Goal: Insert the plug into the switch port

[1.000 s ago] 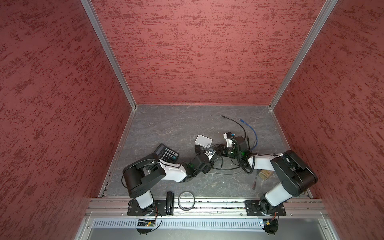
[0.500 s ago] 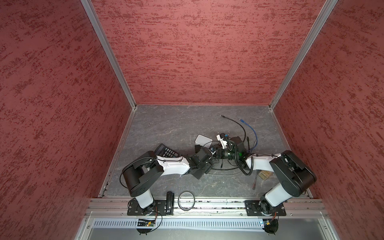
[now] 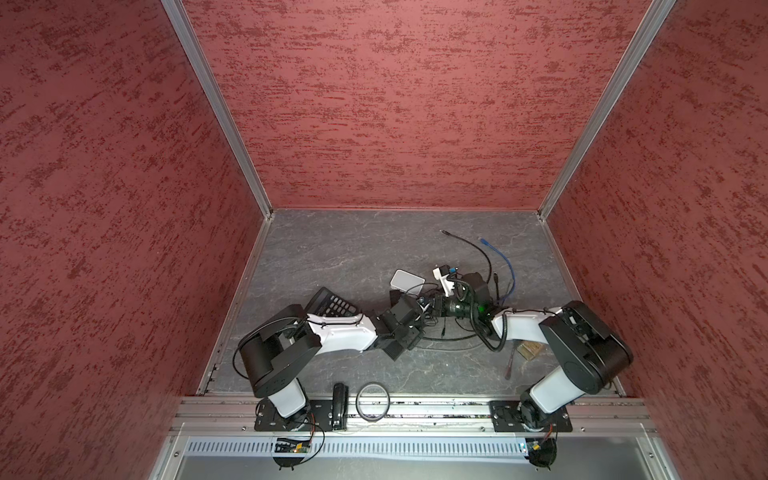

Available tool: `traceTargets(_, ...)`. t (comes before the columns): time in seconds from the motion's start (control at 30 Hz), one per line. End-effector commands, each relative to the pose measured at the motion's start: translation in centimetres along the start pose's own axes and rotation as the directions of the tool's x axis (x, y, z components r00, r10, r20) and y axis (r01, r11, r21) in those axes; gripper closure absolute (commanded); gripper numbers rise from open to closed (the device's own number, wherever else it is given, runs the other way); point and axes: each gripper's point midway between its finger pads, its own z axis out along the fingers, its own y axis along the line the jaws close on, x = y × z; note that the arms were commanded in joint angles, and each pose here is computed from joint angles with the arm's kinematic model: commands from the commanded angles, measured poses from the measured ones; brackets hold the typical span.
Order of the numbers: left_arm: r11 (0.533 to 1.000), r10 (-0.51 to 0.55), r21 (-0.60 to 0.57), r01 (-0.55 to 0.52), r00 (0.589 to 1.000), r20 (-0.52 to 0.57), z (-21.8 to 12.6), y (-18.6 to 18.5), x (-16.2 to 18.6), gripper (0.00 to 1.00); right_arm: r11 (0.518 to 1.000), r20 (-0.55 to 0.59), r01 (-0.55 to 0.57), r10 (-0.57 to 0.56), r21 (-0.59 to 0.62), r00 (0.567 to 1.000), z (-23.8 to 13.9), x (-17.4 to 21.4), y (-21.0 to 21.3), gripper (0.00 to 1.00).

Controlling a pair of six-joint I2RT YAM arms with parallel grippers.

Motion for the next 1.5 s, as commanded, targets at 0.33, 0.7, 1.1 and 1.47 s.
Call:
traceTargets(0.33,0.998,0.057,-0.005,-0.057,0.998,-0.029,-4.8,1.0,0.4,0.20,1.000,0.093,-0.015,0.012,0.027,0.996,-1.4,-3.1,-1.5,0.95)
traceTargets(0.7,1.000,0.019,-0.003,-0.020,0.991,-0.129,-3.8,0.9,0.8,0.20,1.000,0.098,0.008,-0.011,0.026,0.995,-2.0,-3.3,-1.1,0.94)
traceTargets(1.1,0.999,-0.004,0.042,0.013,0.977,-0.214,-2.9,0.7,1.1,0.20,1.000,0.101,0.005,-0.007,0.022,0.995,-2.2,-3.0,-1.2,0.94)
traceTargets(1.47,0.991,-0.089,0.081,0.110,0.969,-0.231,-5.0,0.0,-0.3,0.18,1.000,0.095,-0.003,0.002,0.008,0.995,-1.9,-2.6,-1.4,0.93)
